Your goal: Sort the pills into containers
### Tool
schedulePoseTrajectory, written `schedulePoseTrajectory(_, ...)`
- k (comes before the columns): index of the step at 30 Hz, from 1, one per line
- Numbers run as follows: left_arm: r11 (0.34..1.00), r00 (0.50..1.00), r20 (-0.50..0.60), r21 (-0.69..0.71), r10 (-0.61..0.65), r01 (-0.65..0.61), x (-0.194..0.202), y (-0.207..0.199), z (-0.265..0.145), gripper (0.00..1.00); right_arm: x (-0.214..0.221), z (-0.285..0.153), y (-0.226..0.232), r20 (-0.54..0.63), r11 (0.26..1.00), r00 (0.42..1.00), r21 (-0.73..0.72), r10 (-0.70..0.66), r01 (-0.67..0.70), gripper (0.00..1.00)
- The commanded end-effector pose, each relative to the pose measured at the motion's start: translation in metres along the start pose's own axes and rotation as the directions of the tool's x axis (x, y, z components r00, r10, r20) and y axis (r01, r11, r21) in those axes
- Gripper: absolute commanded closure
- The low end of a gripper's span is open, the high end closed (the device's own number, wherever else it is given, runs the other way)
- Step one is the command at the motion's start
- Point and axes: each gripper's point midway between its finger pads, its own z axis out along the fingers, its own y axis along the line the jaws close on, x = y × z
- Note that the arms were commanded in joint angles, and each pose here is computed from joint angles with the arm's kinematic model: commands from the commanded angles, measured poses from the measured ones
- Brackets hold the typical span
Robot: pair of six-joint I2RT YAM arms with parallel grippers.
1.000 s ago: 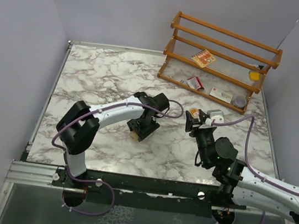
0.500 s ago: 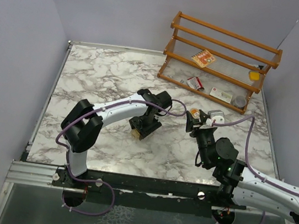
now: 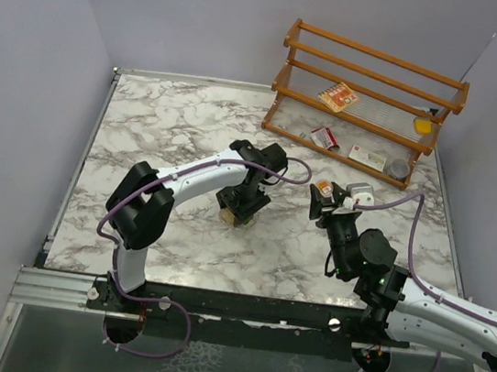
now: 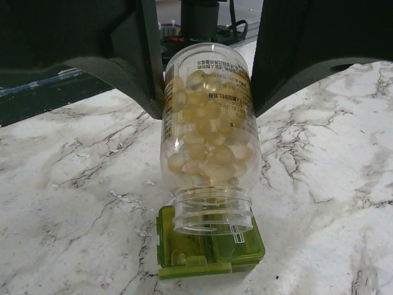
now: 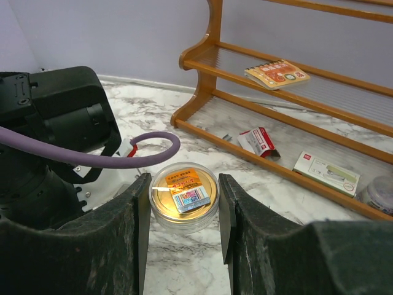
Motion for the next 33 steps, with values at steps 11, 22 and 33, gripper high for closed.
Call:
schedulePoseTrajectory(11,1.0,0.998,-0.068,0.01,-0.009,0.009,0.008,-0.002,0.006,1.0,0.001,-0.004,-0.011,0.003,0.999,1.0,0.035,0.011,-0.011,0.99)
schedulePoseTrajectory(22,0.999,0.997,-0.073,0.019,-0.036,0.037,0.016,-0.005,-0.003,1.0,0.0,-0.003,-0.009,0.004,0.999,1.0,0.031,0.012,-0.012,0.99)
schedulePoseTrajectory(33,0.999,0.993,-0.113,0.015,-0.038,0.04,0.015,-0.015,0.002,1.0,-0.003,-0.004,-0.011,0.013,0.999,1.0,0.034,0.014,-0.014,0.99)
